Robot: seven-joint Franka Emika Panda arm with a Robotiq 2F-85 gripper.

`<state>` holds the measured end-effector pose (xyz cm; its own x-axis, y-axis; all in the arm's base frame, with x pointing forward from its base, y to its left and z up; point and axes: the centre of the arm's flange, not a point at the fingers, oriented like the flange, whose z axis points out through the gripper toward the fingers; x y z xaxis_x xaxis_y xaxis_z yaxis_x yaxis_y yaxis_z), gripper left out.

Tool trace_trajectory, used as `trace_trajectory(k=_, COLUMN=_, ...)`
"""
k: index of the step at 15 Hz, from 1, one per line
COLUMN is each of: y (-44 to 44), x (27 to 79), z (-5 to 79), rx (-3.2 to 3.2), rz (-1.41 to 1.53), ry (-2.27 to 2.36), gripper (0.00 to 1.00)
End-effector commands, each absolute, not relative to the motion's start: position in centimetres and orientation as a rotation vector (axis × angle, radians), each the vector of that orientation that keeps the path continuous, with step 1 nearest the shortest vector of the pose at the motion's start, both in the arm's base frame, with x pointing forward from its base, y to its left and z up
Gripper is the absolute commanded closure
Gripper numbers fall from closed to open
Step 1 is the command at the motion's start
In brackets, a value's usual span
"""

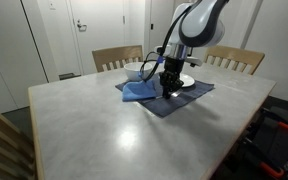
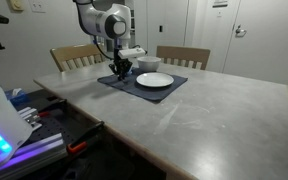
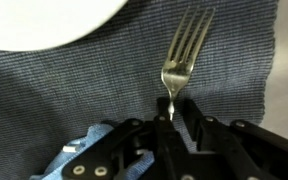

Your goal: Place the fork on the white plate

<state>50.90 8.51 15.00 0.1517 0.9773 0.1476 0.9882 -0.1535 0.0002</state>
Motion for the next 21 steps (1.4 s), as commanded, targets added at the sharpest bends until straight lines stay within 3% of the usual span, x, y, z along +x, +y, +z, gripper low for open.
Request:
trace_trajectory(k=1, y=8.3, x=50.2, z=15.1, rx=-2.286, rz=-0.175, ry=-1.977, gripper=0.71)
trace_trajectory(k=3, y=8.3, x=50.1, z=15.0, rx=-2.285, rz=-0.173, ry=-1.976, gripper=0.66)
trace_trajectory(k=5, y=8.2, x=50.3, z=15.0, rx=-2.285, rz=-0.171, ry=-1.975, gripper=0.69)
trace_trajectory(k=7, y=8.2, x=50.4, z=15.0, rx=-2.286, rz=-0.172, ry=-1.974, gripper=0.93)
trace_trajectory(k=8, y=8.2, x=50.4, z=15.0, rx=-2.286, rz=-0.173, ry=-1.974, gripper=0.99)
trace_trajectory(k=21, y=7.5, x=50.3, z=17.4, rx=-2.280, rz=-0.195, ry=-1.987, gripper=0.98)
